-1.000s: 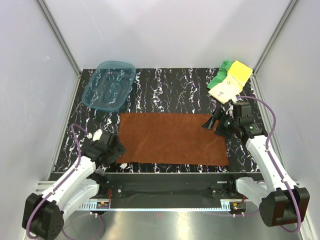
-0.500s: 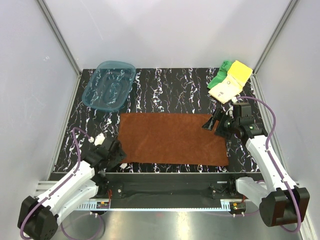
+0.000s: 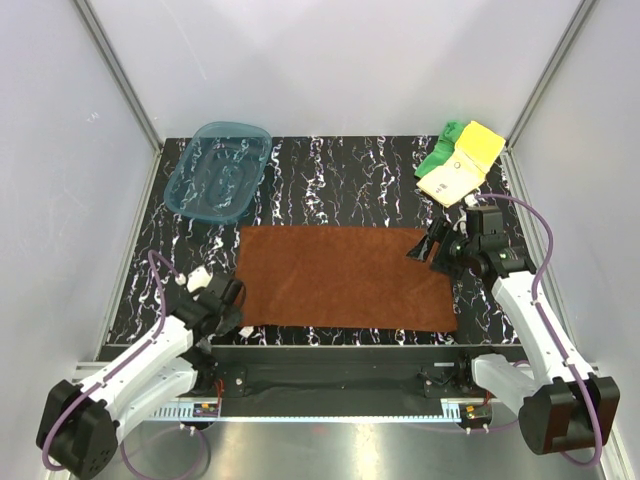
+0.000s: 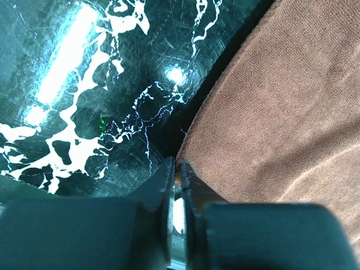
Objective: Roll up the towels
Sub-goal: Flatten the towel, then fold the towel
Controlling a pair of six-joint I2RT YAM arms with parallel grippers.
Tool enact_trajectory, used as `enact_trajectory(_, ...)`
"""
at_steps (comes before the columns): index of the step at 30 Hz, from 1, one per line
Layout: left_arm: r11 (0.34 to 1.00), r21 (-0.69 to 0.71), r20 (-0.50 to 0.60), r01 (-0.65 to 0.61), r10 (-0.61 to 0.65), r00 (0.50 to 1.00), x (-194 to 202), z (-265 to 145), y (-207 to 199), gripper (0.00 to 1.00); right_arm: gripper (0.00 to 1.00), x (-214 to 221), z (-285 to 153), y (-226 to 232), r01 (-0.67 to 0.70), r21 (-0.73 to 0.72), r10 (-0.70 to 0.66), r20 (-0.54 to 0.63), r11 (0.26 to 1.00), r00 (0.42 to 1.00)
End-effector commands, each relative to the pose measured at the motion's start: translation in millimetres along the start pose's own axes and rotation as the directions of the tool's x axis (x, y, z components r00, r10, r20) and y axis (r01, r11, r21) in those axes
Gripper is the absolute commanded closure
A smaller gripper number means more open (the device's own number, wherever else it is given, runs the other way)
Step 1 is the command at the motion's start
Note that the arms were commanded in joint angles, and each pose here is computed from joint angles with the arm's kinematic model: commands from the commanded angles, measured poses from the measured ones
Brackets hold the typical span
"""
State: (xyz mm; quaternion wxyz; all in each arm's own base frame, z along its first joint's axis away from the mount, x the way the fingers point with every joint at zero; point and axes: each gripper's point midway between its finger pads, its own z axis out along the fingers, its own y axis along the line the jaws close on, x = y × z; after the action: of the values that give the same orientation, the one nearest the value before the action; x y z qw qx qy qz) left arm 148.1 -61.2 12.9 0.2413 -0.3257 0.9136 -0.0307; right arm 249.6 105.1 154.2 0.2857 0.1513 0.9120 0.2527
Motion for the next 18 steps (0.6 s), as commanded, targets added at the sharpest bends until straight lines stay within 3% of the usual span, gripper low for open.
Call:
enact_trajectory(1,1.000,-0.001,0.043,0.001,-0.001,0.999,-10.9,-1.4,-5.3,0.95,0.23,-5.9,-10.6,-9.1,-0.045,0.076,0.040,0.065,0.996,0.997)
enact_trajectory(3,1.000,0.005,0.046,-0.002,0.002,0.999,-12.4,-0.6,-9.0,1.00,0.21,-4.3,-13.5,-25.7,-0.105,0.155,0.090,0.102,0.982,0.991)
enact_trajectory(8,0.999,0.034,0.052,-0.016,0.014,0.999,-15.8,0.7,-19.7,1.00,0.15,9.9,-20.5,-54.5,-0.239,0.317,0.206,0.134,0.918,0.969)
enact_trajectory(12,0.999,0.041,0.080,-0.027,0.024,0.997,-22.9,0.7,-24.6,1.00,0.12,30.3,-6.4,-68.8,-0.298,0.374,0.287,0.085,0.878,0.954)
enact_trajectory(18,0.993,0.093,0.090,-0.069,0.060,0.994,-27.3,1.1,-40.3,1.00,0.16,66.8,-14.8,-90.4,-0.374,0.448,0.378,0.086,0.812,0.922)
